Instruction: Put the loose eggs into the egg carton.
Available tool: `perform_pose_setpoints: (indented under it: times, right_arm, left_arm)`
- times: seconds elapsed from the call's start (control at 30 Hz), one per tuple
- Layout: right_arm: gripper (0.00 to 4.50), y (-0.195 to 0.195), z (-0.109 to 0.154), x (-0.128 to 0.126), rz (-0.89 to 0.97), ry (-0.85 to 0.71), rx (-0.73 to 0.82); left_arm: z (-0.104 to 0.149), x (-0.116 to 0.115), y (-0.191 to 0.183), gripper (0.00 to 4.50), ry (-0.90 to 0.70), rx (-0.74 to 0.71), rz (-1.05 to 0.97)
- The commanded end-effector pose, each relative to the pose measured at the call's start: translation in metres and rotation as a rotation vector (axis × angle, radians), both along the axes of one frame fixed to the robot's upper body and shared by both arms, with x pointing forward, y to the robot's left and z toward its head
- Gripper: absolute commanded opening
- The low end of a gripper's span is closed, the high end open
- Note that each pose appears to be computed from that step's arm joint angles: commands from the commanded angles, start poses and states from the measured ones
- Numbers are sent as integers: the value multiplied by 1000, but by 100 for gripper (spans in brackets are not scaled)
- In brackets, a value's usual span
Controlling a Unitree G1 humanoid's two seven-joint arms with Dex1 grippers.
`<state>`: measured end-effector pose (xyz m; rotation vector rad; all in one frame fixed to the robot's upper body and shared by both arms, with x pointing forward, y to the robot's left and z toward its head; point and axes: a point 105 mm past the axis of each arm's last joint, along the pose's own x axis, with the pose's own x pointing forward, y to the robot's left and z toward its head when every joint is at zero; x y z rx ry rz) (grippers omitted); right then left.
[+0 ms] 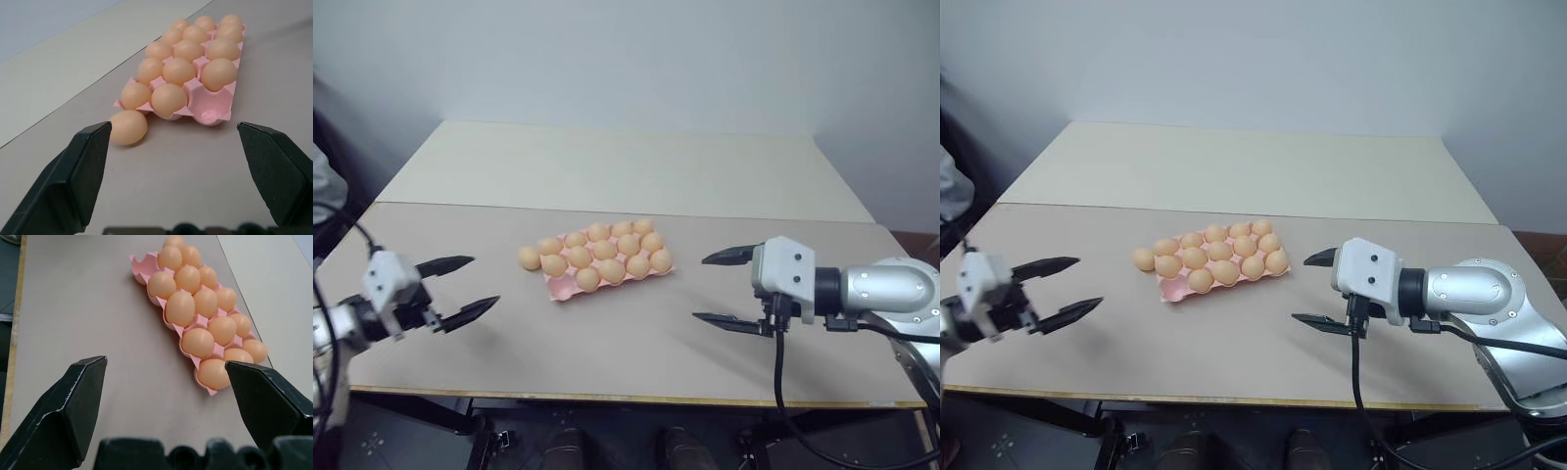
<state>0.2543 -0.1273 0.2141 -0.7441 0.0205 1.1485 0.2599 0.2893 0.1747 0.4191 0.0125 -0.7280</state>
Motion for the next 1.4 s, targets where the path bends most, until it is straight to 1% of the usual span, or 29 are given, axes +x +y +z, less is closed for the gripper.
perform_pose_setpoints:
  times: [0.03,0.27,0.5,0.63,0.7,0.87,1.1,1.27,1.4]
  right_arm:
    - [450,3,9,0,36,-47,-4]
    - [450,4,10,3,54,-53,-17]
    - [450,4,13,2,42,-62,-21]
    - [450,1,9,2,12,-50,-24]
    - [450,-1,8,1,-6,-47,-17]
    - [450,-7,6,3,-60,-48,-7]
    - [450,-11,4,1,-95,-47,-4]
    - [450,-12,4,3,-116,-49,23]
    - [450,-14,2,5,-131,-48,19]
  left_arm:
    - [17,-4,3,448,-52,15,19]
    - [18,4,3,448,-64,10,32]
    - [-7,50,4,448,-35,2,127]
    - [-25,71,-3,448,1,-1,96]
    - [-36,85,-3,448,20,24,111]
    - [-49,108,-18,448,44,7,80]
    - [-51,126,-39,448,38,-14,27]
    - [-50,138,-49,448,24,-21,51]
    - [-52,143,-54,448,27,-28,57]
